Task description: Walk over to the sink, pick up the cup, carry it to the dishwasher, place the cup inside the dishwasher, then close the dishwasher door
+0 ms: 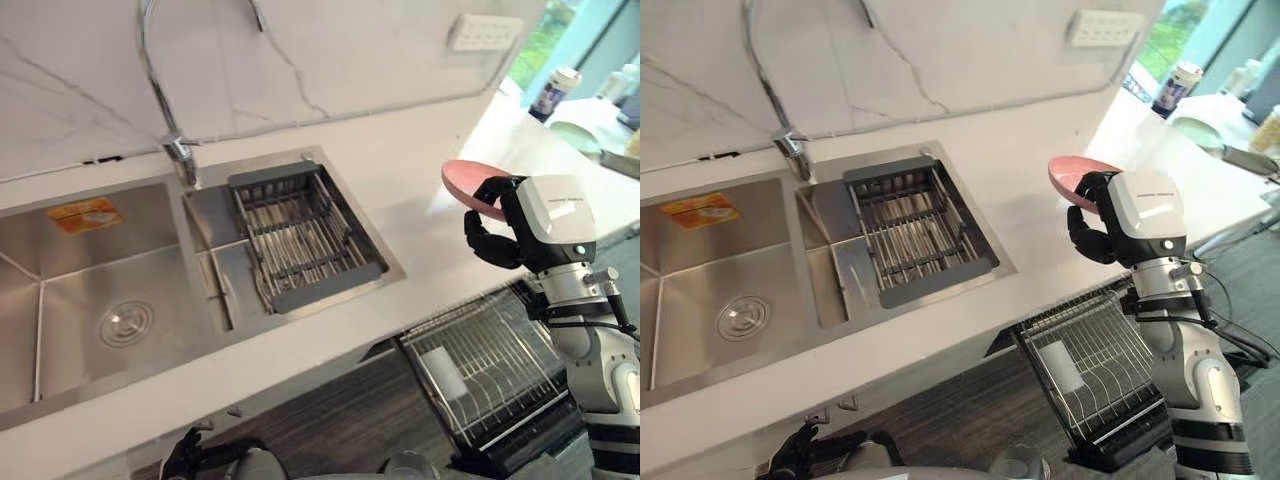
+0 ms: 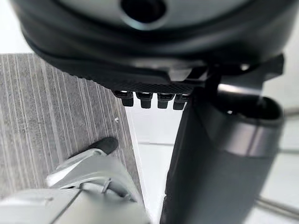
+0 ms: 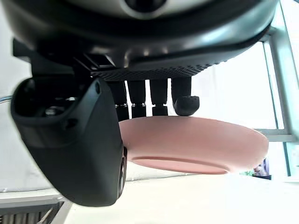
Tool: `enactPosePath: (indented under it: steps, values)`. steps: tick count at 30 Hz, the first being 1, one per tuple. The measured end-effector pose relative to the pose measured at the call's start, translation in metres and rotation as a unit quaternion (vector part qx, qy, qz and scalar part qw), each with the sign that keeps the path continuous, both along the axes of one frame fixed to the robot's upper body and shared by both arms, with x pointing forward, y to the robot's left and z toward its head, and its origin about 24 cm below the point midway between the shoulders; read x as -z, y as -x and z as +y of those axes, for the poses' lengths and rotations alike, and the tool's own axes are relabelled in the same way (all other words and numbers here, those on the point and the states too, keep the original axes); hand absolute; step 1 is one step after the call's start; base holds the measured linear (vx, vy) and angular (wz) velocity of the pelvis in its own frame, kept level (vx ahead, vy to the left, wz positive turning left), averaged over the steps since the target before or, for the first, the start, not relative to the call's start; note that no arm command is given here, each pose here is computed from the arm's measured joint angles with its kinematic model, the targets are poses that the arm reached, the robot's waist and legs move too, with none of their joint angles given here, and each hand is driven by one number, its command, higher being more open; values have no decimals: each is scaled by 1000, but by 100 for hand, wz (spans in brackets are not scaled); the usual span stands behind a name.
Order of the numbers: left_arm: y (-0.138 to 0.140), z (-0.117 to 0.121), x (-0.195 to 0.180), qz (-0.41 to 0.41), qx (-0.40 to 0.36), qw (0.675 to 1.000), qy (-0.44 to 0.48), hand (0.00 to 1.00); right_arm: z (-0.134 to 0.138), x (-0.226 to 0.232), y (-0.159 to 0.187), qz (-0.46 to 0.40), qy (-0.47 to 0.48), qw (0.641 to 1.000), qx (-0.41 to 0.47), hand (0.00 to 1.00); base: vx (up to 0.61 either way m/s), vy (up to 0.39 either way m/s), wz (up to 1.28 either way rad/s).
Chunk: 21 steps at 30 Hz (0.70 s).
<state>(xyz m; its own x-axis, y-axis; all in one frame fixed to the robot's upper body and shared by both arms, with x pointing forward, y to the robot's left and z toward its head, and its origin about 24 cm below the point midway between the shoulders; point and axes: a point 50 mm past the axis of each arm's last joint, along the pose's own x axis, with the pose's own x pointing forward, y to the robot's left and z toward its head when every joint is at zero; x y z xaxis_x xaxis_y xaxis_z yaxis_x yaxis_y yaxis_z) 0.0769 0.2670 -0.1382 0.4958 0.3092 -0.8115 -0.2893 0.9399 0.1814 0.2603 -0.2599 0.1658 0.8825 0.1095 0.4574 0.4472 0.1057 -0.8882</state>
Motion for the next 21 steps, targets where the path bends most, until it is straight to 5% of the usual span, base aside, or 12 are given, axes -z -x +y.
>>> enactPosePath:
  steps: [5,9,21]
  values:
    - [6,13,-2,0,-58,998,-16,100,-1,-17,2,-24,23,999,-17,0,-118,-270,-58]
    - [37,-24,14,9,-138,990,34,100,-5,-7,8,4,15,1000,-11,0,-164,-91,-82]
    - [30,-28,16,23,-82,996,20,100,0,27,17,43,-66,997,9,0,11,37,-21]
